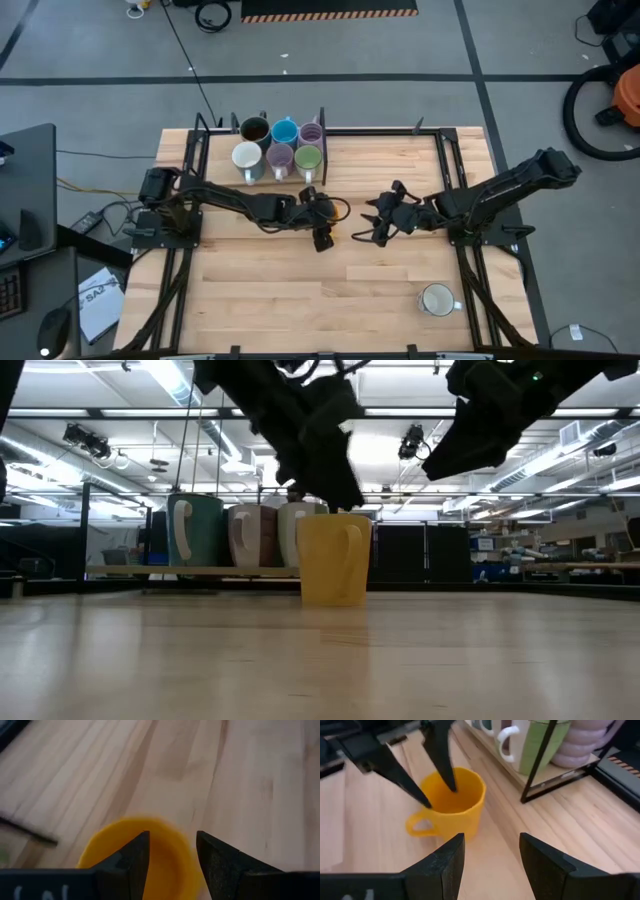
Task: Place coffee mugs
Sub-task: Put the yellow mug on the shelf
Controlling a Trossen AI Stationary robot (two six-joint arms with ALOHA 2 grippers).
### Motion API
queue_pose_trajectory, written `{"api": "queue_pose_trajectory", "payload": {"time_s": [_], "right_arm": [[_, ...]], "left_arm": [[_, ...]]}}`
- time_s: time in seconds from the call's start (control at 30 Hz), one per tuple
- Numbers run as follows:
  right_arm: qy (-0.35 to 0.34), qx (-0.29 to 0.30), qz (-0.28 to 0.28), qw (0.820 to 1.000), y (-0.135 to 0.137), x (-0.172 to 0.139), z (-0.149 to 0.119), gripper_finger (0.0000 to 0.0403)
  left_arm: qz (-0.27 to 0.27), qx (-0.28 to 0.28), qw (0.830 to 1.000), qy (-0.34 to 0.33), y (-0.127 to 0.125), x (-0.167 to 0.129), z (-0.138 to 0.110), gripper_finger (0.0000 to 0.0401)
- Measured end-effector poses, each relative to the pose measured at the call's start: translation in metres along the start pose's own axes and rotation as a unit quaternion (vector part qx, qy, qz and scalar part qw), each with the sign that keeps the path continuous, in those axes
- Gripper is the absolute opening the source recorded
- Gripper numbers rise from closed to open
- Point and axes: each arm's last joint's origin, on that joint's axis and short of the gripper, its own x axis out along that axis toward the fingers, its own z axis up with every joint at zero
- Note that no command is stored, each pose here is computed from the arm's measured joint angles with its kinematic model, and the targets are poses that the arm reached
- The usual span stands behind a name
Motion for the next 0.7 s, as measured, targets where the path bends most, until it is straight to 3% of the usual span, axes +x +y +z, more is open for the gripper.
{"api": "queue_pose_trajectory", "payload": {"time_s": [0.3, 0.7], "right_arm": [[-0.003, 0.007, 0.021, 1.000, 0.009, -0.004, -0.005, 0.0195], [-0.009, 0.002, 0.034, 0.999, 0.013, -0.007, -0.005, 0.0195]], "left_arm": [[-0.040, 0.007, 0.999, 0.014, -0.006, 0.012, -0.007, 0.0170], [-0.055, 0.117, 0.987, 0.096, -0.018, 0.008, -0.029, 0.0170]]}}
